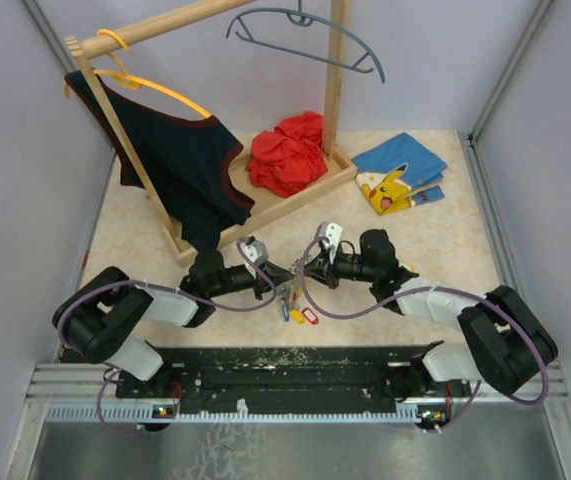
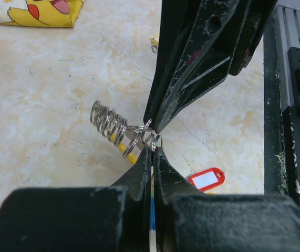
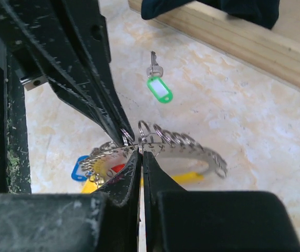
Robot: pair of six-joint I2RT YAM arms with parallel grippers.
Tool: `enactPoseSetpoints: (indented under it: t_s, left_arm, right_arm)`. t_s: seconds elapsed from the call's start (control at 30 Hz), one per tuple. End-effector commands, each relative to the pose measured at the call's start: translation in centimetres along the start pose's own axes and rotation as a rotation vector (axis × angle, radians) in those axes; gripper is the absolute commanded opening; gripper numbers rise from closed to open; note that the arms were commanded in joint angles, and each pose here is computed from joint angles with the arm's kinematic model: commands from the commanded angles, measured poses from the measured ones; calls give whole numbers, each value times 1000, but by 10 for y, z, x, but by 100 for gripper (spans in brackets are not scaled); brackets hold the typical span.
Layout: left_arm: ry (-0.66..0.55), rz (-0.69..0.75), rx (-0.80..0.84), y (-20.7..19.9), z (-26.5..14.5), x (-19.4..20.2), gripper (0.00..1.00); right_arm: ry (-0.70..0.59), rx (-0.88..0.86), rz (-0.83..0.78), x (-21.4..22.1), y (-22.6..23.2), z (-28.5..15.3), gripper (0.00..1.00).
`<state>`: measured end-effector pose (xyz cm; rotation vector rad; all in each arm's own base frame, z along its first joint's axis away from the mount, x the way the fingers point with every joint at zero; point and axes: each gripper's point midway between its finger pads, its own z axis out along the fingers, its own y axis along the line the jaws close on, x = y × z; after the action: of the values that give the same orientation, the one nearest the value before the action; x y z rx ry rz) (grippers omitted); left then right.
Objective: Put the keys on the keyring
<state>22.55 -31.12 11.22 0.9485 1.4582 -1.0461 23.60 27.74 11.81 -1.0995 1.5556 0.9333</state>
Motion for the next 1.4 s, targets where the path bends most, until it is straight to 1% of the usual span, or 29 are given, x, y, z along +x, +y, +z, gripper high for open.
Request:
enactPoseSetpoints:
  t_s: [0.0,0.07,0.1,0.17,0.3,0.37,0.47,0.53,0.63,0.7,0.87,1.23,1.37]
  left_arm:
    - [54,94,13,-5,-3,8,0]
    - [55,123,21,-7,-4,6,0]
    - [55,134,22,-8,-4,5,0]
    - [57,149,21,-8,-6,4,0]
    - [52,166,17,-9,-7,2,0]
    - [50,170,15,-8,-7,1,0]
    - [47,171,17,-9,-6,-1,0]
    - [45,170,17,-10,-6,-2,0]
    - [44,168,21,-11,-6,-3,0]
    - [40,168,24,-13,-5,-5,0]
    - [37,172,27,-15,-5,-8,0]
    - [43,156,19,-14,-4,-11,0]
    - [38,156,28,-17,-4,-13,0]
  right_arm:
    - [21,180,105,-6,-28,-13,0]
    - [35,218,153,-6,-32,-16,0]
    - [42,242,171,-5,-34,-18,2]
    - [55,288,181,-3,-39,-23,7]
    - [43,319,140,-6,-40,-32,18]
    - [21,264,90,-9,-29,-32,22]
    - [-55,112,16,-19,-1,-30,23]
    - [-97,41,-27,-24,11,-29,26]
    - [-116,-33,-51,-25,21,-24,27]
    - [-114,-54,-51,-22,23,-19,27]
    - [-135,-68,-53,-24,22,-9,28]
    - [-130,-127,-66,-26,31,0,27]
    - [-130,-117,-62,-25,28,3,27]
